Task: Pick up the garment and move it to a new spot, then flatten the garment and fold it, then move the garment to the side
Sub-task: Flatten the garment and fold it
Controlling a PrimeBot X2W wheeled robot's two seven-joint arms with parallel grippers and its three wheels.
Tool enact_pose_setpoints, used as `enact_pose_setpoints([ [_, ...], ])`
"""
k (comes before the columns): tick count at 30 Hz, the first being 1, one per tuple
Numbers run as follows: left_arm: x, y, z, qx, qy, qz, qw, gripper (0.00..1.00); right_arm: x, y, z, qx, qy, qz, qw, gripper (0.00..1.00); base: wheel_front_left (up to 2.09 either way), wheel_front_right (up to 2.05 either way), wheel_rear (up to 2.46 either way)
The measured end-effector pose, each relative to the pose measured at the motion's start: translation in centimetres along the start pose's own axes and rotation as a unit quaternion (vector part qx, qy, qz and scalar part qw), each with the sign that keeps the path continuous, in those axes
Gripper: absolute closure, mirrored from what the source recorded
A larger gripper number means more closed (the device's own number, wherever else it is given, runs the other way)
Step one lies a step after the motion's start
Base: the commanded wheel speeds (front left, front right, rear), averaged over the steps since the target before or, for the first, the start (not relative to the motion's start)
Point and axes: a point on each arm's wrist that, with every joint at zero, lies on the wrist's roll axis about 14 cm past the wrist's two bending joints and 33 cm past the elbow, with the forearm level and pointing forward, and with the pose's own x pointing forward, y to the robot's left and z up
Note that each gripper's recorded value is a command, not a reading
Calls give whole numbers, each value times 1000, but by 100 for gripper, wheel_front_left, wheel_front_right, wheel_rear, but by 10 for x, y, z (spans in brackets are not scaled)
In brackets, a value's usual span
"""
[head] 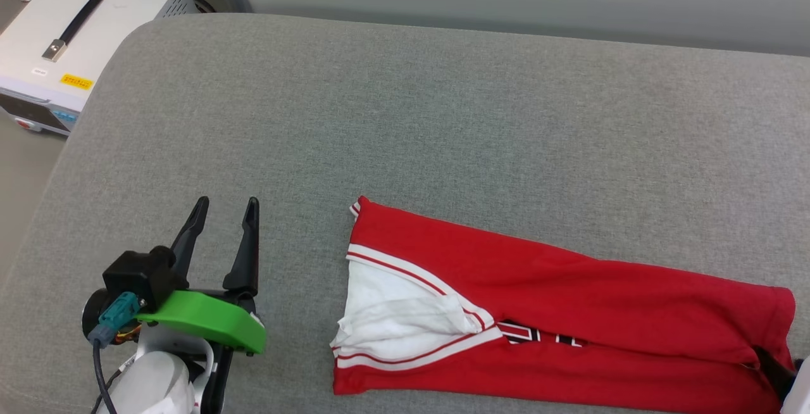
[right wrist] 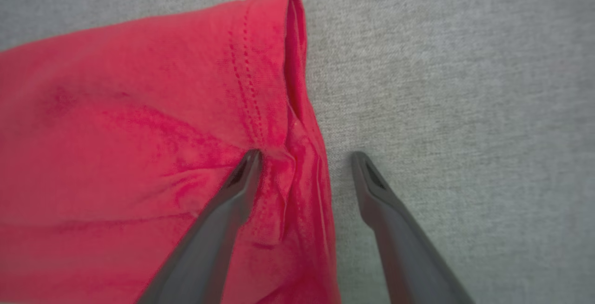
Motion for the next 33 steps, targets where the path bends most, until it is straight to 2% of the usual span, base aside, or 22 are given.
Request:
enact_pose_setpoints([
  [10,2,-6,-8,21,2,-15,1000,0,10,16,-10,20,29,33,999,0,0,0,0],
  [11,3,-7,-7,20,-1,-17,1000,0,10,16,-10,19,30,33,999,3,0,0,0],
  [12,3,-8,-5,18,-4,-18,1000,0,10,16,-10,19,29,33,999,58,0,0,0],
  [13,3,-9,-4,17,-7,-18,1000,0,10,16,-10,18,28,34,999,93,0,0,0],
  [14,4,-10,-3,16,-9,-20,1000,0,10,16,-10,16,26,34,999,100,0,0,0],
  [24,-5,-15,-10,11,-4,-28,1000,0,6,19,2,13,-20,38,999,100,0,0,0],
  [29,-7,-20,-8,4,-8,-33,999,0,-4,3,17,17,-56,21,998,100,0,0,0],
  [33,-8,-21,-6,4,-12,-37,999,0,-18,-33,32,16,-84,-27,996,100,0,0,0],
])
